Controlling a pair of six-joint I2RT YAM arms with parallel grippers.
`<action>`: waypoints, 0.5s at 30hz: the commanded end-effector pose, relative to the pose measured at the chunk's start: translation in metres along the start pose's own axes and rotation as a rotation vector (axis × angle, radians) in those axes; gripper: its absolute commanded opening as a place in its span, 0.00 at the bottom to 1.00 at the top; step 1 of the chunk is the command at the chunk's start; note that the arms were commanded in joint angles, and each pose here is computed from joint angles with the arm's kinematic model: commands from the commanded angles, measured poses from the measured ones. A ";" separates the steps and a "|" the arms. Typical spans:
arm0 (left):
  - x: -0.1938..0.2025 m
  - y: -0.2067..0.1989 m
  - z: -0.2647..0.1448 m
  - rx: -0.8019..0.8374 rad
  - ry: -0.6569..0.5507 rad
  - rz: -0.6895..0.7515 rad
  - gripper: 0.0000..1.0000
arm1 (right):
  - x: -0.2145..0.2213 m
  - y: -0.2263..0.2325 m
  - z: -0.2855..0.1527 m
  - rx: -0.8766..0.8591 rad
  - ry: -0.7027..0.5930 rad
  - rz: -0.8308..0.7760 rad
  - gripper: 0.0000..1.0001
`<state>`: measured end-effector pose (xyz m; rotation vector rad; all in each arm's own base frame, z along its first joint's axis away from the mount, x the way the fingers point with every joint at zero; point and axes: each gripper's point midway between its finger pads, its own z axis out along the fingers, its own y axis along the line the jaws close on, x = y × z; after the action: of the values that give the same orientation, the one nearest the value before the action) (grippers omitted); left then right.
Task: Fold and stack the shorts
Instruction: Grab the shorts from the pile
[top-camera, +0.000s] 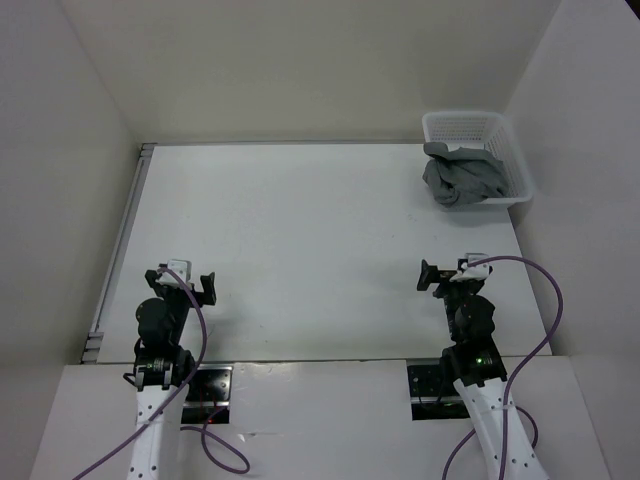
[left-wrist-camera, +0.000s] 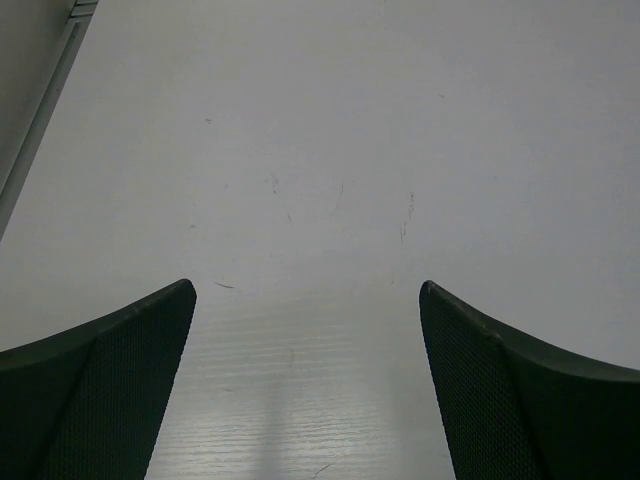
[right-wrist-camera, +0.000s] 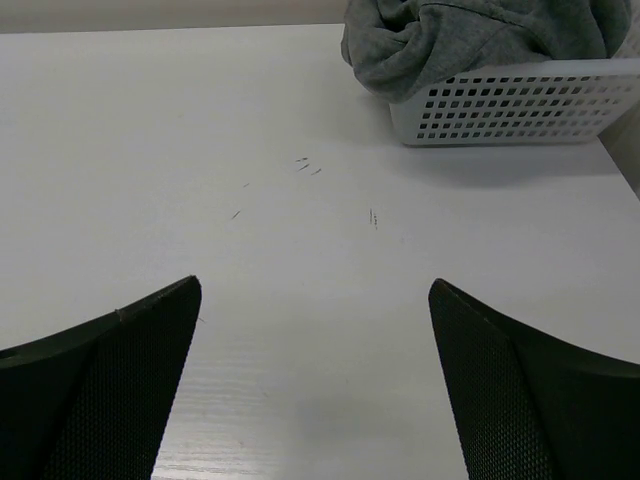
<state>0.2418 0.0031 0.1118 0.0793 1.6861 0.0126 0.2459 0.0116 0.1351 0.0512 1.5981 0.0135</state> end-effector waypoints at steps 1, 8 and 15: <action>-0.008 -0.001 0.002 0.005 -0.059 0.012 0.99 | 0.003 0.003 0.003 -0.013 -0.031 0.017 0.99; -0.008 -0.004 0.002 0.020 -0.060 0.012 0.99 | 0.005 0.005 0.003 -0.024 -0.021 0.005 0.99; -0.008 -0.005 0.002 0.029 -0.061 0.013 0.99 | 0.001 0.012 0.002 -0.073 -0.029 -0.020 0.99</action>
<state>0.2418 0.0028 0.1118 0.0807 1.6860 0.0110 0.2459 0.0156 0.1348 0.0285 1.5996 0.0287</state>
